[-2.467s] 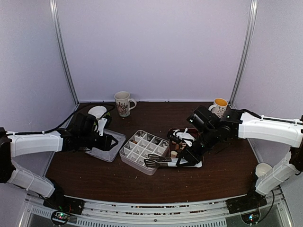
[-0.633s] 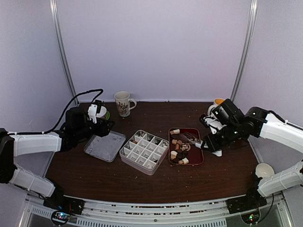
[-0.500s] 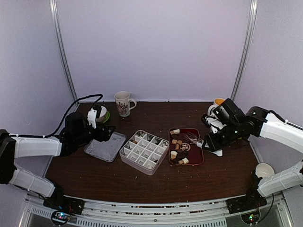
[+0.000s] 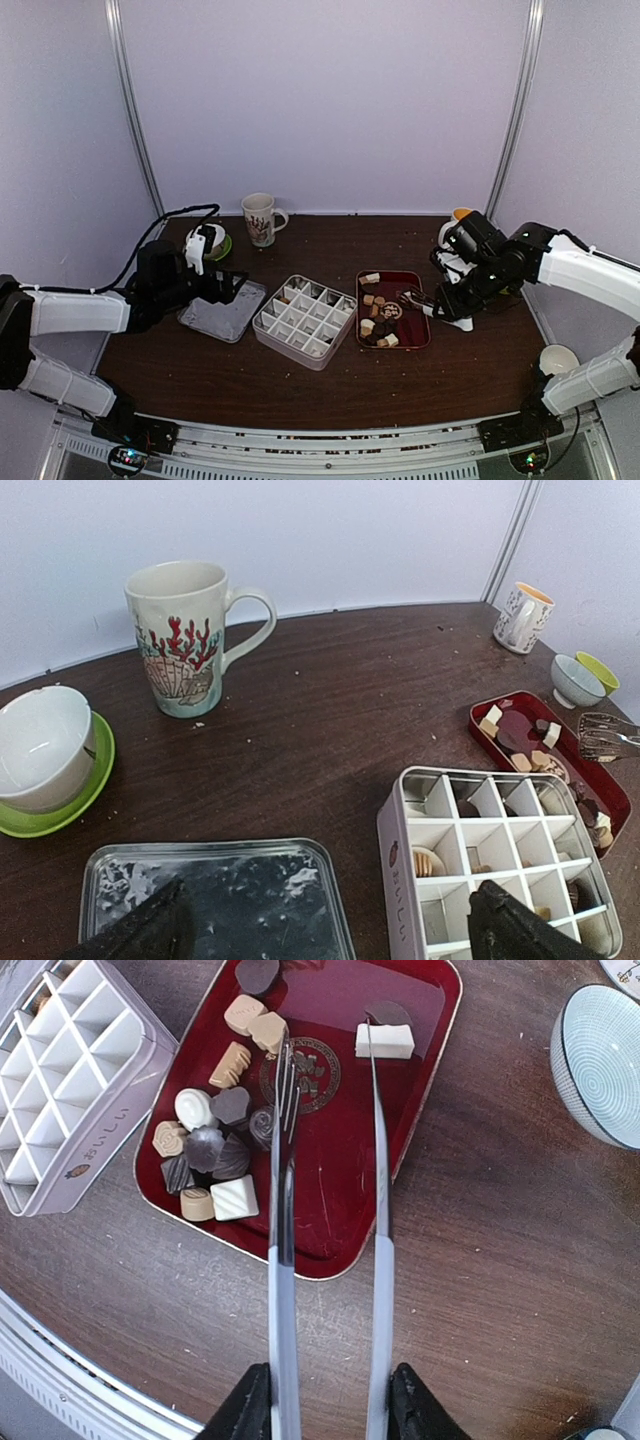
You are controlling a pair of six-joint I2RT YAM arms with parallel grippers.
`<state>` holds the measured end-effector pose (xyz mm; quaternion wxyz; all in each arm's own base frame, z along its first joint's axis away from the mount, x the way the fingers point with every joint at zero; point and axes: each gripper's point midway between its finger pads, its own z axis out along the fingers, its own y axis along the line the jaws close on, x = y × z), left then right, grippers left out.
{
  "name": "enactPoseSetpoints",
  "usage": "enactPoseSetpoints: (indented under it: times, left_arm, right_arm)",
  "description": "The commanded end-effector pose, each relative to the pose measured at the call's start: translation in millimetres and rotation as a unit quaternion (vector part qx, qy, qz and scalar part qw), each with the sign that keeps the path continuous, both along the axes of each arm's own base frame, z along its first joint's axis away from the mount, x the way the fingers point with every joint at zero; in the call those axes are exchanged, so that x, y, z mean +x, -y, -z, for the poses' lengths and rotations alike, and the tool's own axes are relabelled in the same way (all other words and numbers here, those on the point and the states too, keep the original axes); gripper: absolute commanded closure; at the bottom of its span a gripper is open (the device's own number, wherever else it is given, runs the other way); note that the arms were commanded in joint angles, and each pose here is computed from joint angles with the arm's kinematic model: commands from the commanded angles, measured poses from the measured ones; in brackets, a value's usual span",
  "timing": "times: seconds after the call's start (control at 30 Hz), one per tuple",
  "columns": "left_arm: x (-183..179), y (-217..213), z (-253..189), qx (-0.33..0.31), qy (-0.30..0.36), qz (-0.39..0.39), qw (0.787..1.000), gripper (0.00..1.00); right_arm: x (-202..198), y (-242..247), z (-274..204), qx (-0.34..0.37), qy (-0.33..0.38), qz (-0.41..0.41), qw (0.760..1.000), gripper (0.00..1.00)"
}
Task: Pack the chocolate
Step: Pick up the fake chocolate from the plate.
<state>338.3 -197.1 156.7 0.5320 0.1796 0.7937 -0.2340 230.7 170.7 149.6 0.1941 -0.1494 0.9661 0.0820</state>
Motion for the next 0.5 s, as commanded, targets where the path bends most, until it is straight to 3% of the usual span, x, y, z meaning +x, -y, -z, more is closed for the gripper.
enactPoseSetpoints:
  times: [0.0,0.47]
  left_arm:
    - [8.0,1.2,-32.3,-0.001,0.050,0.004,0.999,0.03]
    - [10.6,10.3,-28.7,0.003,0.032,0.026,0.999,0.02]
  right_arm:
    - [15.8,3.1,-8.4,-0.007,0.023,0.019,1.000,0.60]
    - [27.3,9.6,-10.7,-0.017,0.027,0.021,0.999,0.57]
